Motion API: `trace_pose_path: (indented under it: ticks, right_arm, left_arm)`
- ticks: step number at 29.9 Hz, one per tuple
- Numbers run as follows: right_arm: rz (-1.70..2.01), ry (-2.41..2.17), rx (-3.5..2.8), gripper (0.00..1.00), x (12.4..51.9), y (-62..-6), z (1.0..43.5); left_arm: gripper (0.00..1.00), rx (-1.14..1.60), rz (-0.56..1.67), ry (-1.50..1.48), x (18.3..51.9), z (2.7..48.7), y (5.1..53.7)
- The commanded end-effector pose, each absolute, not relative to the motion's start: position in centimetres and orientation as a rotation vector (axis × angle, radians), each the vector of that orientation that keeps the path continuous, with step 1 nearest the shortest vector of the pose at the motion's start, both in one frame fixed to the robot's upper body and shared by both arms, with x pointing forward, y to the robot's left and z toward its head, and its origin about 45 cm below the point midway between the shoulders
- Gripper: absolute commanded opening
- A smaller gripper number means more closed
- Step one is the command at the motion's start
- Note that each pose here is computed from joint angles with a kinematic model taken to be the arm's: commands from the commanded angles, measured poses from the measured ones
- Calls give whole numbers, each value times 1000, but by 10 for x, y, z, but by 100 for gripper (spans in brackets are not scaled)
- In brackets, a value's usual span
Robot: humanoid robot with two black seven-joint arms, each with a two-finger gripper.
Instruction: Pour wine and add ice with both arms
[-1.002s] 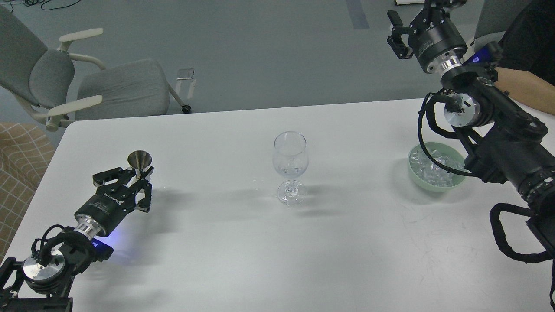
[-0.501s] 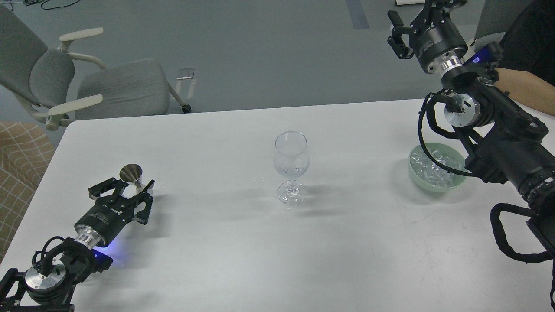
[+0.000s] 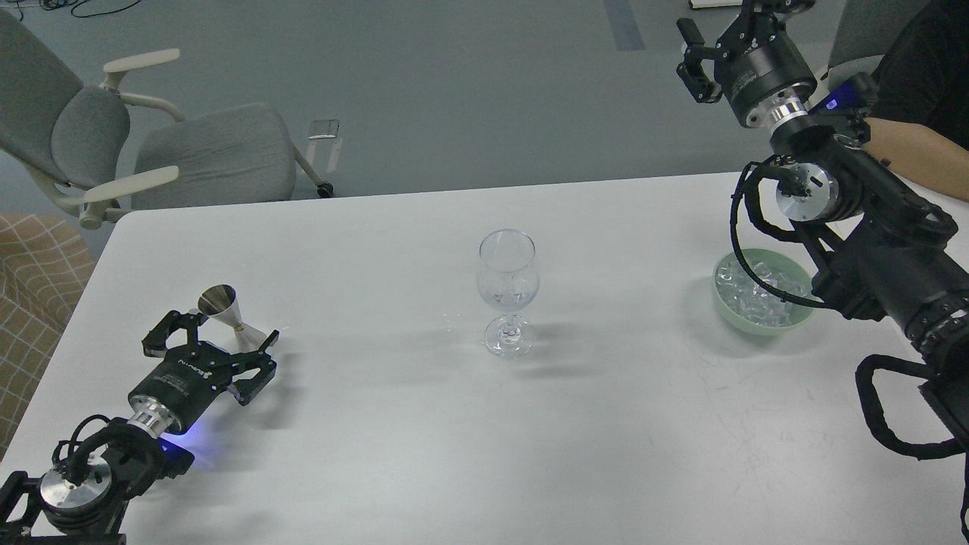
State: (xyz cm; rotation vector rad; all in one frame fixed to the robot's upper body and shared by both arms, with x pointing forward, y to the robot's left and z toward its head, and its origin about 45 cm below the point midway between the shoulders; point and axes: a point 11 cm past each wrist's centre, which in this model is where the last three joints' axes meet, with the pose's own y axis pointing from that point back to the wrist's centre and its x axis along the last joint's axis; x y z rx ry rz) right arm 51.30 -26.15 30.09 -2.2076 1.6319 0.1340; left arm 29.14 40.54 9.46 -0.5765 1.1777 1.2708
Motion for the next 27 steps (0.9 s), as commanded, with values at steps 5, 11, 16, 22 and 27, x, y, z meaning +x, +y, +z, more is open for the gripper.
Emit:
trace_pose_path:
  ticks: [5, 11, 16, 22, 27]
  right_arm:
    - [134, 1632, -2208, 100, 513, -261, 301]
    - [132, 1631, -2208, 100, 513, -262, 301]
    - [132, 1631, -2208, 100, 513, -262, 301]
    - [131, 1633, -2207, 100, 513, -263, 302]
    - [128, 1630, -2214, 100, 513, -261, 302]
  left_arm:
    - [98, -546, 1304, 1186, 270, 87, 420]
    - [98, -488, 1392, 1202, 236, 80, 453]
    - [98, -552, 1491, 1122, 223, 102, 498]
    - [98, -617, 1568, 967, 227, 150, 549]
    - [98, -593, 1547, 806, 260, 212, 572]
